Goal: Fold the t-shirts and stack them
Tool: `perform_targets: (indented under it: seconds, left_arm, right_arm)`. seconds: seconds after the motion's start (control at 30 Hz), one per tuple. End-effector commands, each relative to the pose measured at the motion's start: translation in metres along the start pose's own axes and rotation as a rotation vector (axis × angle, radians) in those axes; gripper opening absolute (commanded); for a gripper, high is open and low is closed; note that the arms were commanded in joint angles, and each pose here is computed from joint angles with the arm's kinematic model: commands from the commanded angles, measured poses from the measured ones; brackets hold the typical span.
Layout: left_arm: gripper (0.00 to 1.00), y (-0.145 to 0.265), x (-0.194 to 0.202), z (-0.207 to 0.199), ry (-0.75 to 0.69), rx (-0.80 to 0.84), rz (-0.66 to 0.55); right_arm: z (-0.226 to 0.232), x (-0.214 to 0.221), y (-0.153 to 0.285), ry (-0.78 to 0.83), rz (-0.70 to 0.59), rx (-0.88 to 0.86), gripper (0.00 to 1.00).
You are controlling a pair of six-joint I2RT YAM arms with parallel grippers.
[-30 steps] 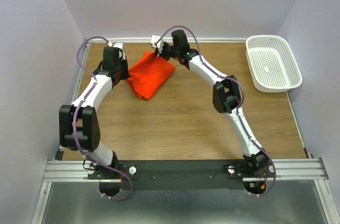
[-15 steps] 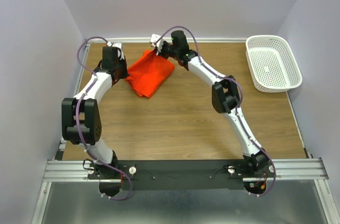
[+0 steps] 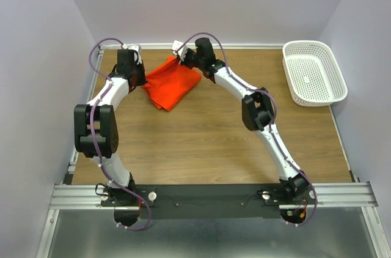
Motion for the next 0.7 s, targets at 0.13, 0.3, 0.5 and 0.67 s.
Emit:
perform_targets:
  seconds: [0.13,0.3,0.5,0.67]
  left_arm:
    - [0.00,-0.016,-0.008,0.001,-0.043,0.037,-0.021]
    - [0.00,-0.012,-0.012,-0.002,-0.066,0.071,-0.055]
    - [0.00,-0.007,-0.018,-0.006,-0.099,0.106,-0.105]
    - [0.00,-0.014,-0.020,-0.006,-0.109,0.117,-0.107]
  right_arm:
    - [-0.011,-0.002,-0.005,0.010,-0.012,0.107,0.01]
    - [-0.011,-0.007,0.000,0.008,-0.020,0.114,0.00]
    - [-0.018,-0.017,0.008,0.001,-0.034,0.157,0.01]
    - [-0.019,-0.014,0.009,-0.003,-0.020,0.175,0.00]
Point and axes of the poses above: each gripper's point midway between its finger pads, its own y axis back along the fingers, its own z axis along the line the jaws close on, x = y × z, the point moved 6 cm from there along y, back along the fingers, and after that the axes turned 6 degrees about -y, right-handed, at the moved point
